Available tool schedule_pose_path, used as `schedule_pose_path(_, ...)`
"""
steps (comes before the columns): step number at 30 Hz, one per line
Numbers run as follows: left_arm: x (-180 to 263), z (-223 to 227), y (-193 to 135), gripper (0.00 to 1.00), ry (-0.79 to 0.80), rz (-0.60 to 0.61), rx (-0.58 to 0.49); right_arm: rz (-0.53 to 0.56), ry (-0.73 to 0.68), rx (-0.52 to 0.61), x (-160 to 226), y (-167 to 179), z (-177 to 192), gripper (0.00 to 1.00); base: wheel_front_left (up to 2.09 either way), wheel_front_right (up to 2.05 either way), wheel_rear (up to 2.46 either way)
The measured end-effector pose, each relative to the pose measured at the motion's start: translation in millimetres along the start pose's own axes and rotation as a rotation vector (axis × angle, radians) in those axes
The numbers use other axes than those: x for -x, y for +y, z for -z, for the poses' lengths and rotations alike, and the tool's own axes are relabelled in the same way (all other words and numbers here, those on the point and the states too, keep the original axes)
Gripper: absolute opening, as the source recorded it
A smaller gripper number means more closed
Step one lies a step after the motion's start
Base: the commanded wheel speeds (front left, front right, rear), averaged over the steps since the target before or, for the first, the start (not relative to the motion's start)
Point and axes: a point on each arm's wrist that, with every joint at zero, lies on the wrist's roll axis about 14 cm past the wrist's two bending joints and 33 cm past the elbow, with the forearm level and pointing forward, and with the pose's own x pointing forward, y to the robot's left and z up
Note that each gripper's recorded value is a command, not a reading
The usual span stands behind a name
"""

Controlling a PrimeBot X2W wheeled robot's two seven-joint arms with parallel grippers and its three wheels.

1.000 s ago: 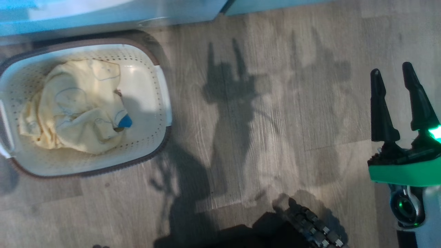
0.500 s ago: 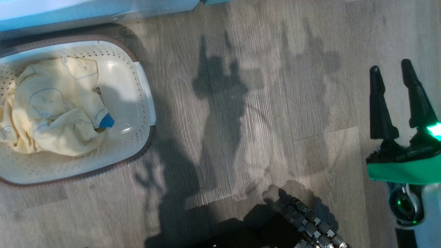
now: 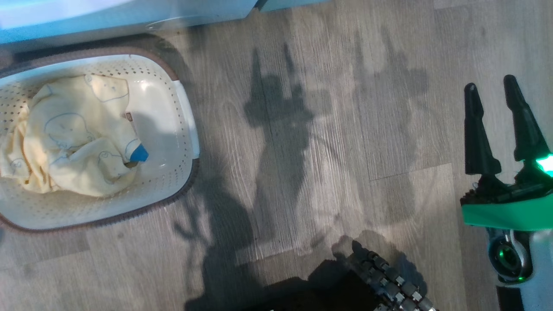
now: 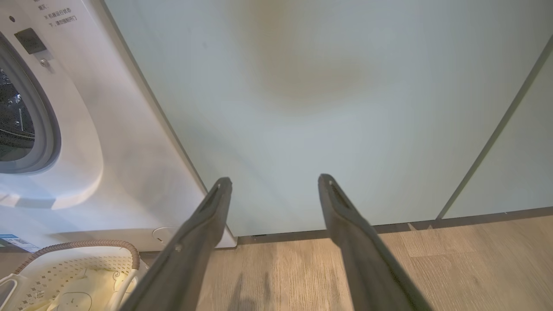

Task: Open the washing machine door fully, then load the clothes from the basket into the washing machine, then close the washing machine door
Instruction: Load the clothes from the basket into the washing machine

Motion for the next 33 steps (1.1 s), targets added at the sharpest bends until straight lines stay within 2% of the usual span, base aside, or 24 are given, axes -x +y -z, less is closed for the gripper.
schedule_pose_path(8, 13.6, -12.3, 3.6, 1.00, -0.059, -0.014, -0.026, -0.010, -0.025, -0.001, -3.4, 3.2, -6.8, 1.00, 0.00, 0.00, 0.00)
schedule_pose_path(15, 50.6, -2.0, -11.2, 1.00, -0.100, 0.009, -0.006, -0.023, -0.060, 0.010, -5.1, 6.9, -18.0, 1.00, 0.00, 0.00, 0.00)
schedule_pose_path(23, 114.7, -9.0, -15.5, 1.00, -0.174, 0.008, 0.000, -0.047, -0.077, 0.022, -0.9, 15.9, -24.2, 1.00, 0.00, 0.00, 0.00)
schedule_pose_path(33, 217.8, 3.5, -21.0, 1.00, -0.149, -0.058, 0.044, -0.064, -0.108, 0.033, 5.5, 22.2, -36.1, 1.00, 0.00, 0.00, 0.00)
